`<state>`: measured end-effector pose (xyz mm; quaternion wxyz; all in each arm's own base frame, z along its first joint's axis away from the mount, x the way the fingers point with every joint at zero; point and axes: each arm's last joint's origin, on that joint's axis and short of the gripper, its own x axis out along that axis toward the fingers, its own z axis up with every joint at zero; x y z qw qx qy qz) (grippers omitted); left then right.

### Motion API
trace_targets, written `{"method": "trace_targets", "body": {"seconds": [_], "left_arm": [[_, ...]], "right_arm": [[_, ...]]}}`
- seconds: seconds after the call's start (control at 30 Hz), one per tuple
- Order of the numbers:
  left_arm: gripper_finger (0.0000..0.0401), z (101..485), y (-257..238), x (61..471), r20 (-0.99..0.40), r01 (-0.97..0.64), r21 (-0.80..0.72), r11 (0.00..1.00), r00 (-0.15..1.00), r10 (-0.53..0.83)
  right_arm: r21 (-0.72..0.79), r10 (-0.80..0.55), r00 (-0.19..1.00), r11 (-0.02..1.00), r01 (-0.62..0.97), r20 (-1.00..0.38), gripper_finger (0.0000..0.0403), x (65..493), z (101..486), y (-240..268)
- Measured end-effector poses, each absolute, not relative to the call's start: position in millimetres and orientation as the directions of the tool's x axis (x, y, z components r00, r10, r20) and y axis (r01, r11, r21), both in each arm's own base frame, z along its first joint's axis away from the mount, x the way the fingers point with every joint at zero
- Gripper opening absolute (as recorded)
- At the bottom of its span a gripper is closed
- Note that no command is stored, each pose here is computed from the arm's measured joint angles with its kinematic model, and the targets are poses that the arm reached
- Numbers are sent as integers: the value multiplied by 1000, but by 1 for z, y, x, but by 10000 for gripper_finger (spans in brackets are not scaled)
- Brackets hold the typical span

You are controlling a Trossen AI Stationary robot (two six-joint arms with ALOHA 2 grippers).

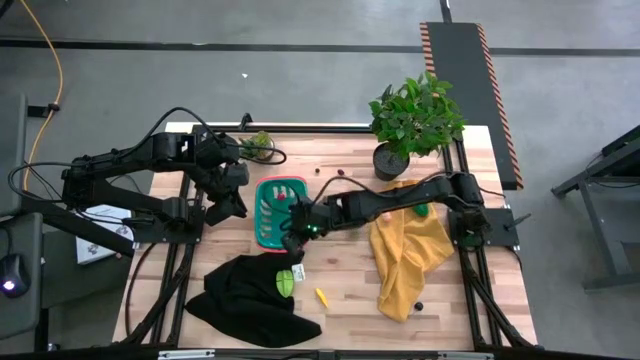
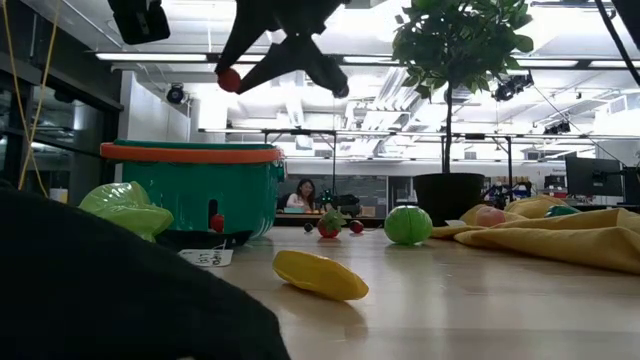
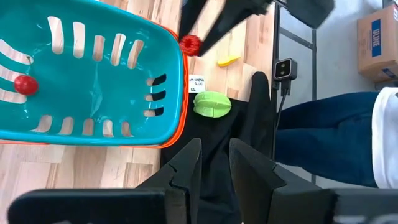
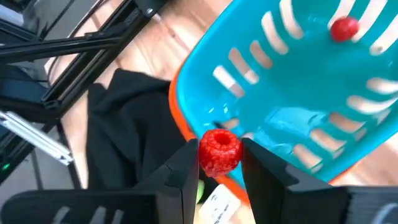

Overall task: Pick and placing Produce into tupperware
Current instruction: Put the red raspberry in the green basket

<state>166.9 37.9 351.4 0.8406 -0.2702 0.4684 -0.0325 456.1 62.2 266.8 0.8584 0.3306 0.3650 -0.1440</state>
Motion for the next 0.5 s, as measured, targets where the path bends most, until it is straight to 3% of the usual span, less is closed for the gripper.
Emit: {"method": "trace_targets", "body": {"seconds": [0.5], "left_arm": [[74, 351, 39, 167, -790, -228, -440, 868, 557, -254]], "right_arm": [[362, -65, 687, 812, 458, -723, 97, 459, 267, 29]]}}
